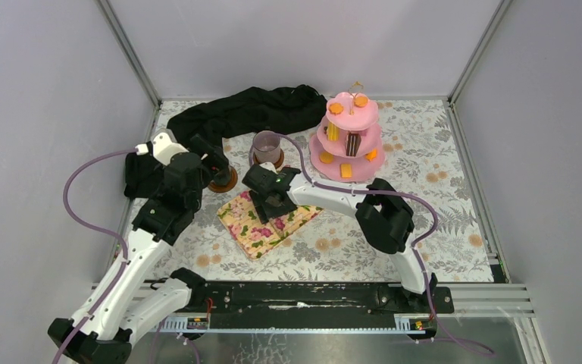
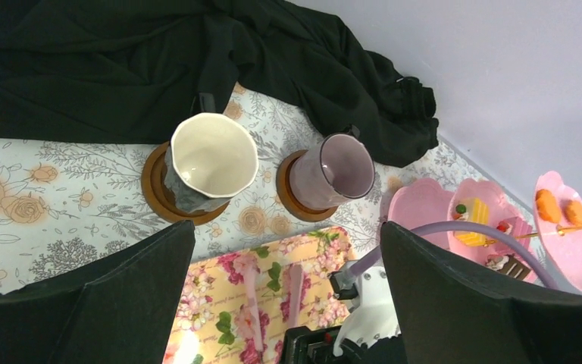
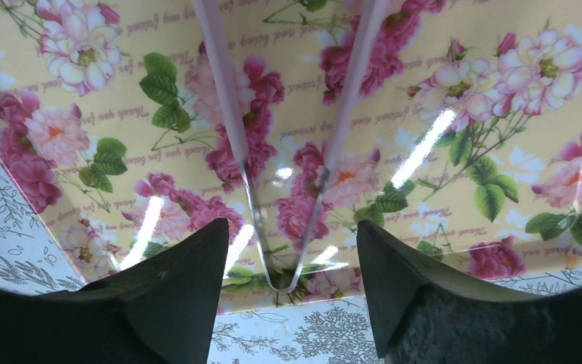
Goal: Serve the afternoon tea
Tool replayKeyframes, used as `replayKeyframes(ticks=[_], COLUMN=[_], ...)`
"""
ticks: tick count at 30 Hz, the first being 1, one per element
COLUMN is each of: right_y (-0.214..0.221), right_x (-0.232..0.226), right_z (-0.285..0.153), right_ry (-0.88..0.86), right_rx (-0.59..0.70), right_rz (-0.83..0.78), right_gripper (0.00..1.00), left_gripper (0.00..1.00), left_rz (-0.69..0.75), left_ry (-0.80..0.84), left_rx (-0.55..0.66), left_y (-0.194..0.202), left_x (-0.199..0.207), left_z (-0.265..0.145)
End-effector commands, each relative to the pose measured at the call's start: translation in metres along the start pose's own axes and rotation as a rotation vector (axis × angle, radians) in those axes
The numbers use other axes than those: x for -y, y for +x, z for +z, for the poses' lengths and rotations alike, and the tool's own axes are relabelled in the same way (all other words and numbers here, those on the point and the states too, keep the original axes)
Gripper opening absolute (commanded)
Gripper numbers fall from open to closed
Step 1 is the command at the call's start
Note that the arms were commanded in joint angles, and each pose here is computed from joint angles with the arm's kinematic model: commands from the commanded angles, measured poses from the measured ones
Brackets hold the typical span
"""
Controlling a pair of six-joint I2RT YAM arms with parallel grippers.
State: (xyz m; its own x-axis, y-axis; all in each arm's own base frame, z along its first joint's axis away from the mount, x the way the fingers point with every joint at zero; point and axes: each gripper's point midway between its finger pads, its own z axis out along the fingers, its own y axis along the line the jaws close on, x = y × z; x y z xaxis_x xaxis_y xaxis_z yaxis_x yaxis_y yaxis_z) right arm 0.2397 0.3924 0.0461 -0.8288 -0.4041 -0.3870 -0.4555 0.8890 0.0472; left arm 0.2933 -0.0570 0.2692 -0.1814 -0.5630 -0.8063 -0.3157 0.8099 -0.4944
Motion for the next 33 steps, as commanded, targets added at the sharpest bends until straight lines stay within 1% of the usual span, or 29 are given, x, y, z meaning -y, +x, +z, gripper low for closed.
replayKeyframes(ticks=[1,7,11,15,20,22,24,27,29,31,33], right_y=[-0.031,-0.055,-0.062,-0.058,-0.041,-0.03,-0.014,0.008,0.018,0.025,0.039], right_x=[-0.004,0.014,0.044,0.097,0.182,0.219,0.262,0.323,0.361,0.396,0.43], right_z=[-0.044,-0.104,-0.157,-0.223,-0.3,-0.321,-0.34,-0.343,-0.331,-0.304,-0.272], right_ry=[-0.004,0.017,0.052,0.139,0.349,0.458,0.573,0.717,0.776,0.768,0.725], right_rx=[0.112,0.263,0.422,0.632,0.881,0.952,1.004,1.015,0.984,0.894,0.765], right_rz=[0.009,0.028,0.096,0.2,0.364,0.433,0.522,0.639,0.69,0.748,0.844], right_gripper=[0.7,0.71,0.71,0.73,0.77,0.77,0.78,0.78,0.79,0.8,0.82], left_gripper=[1.0,1.0,1.0,1.0,1.0,1.0,1.0,1.0,1.0,1.0,1.0], left_rz=[-0.065,-0.077,-0.066,-0.061,-0.091,-0.08,-0.078,-0.099,-0.126,-0.117,-0.104], left_ry=[0.049,0.044,0.033,0.023,-0.007,-0.053,-0.146,-0.32,-0.386,-0.399,-0.433], left_rx=[0.062,0.108,0.144,0.151,0.153,0.178,0.214,0.244,0.233,0.201,0.201], left_y=[-0.031,-0.056,-0.069,-0.072,-0.084,-0.093,-0.099,-0.093,-0.08,-0.063,-0.056], left_x=[0.02,0.026,0.028,0.031,0.038,0.032,0.014,-0.026,-0.049,-0.064,-0.078], left_z=[-0.005,-0.012,-0.012,-0.002,0.021,0.034,0.05,0.077,0.095,0.115,0.126])
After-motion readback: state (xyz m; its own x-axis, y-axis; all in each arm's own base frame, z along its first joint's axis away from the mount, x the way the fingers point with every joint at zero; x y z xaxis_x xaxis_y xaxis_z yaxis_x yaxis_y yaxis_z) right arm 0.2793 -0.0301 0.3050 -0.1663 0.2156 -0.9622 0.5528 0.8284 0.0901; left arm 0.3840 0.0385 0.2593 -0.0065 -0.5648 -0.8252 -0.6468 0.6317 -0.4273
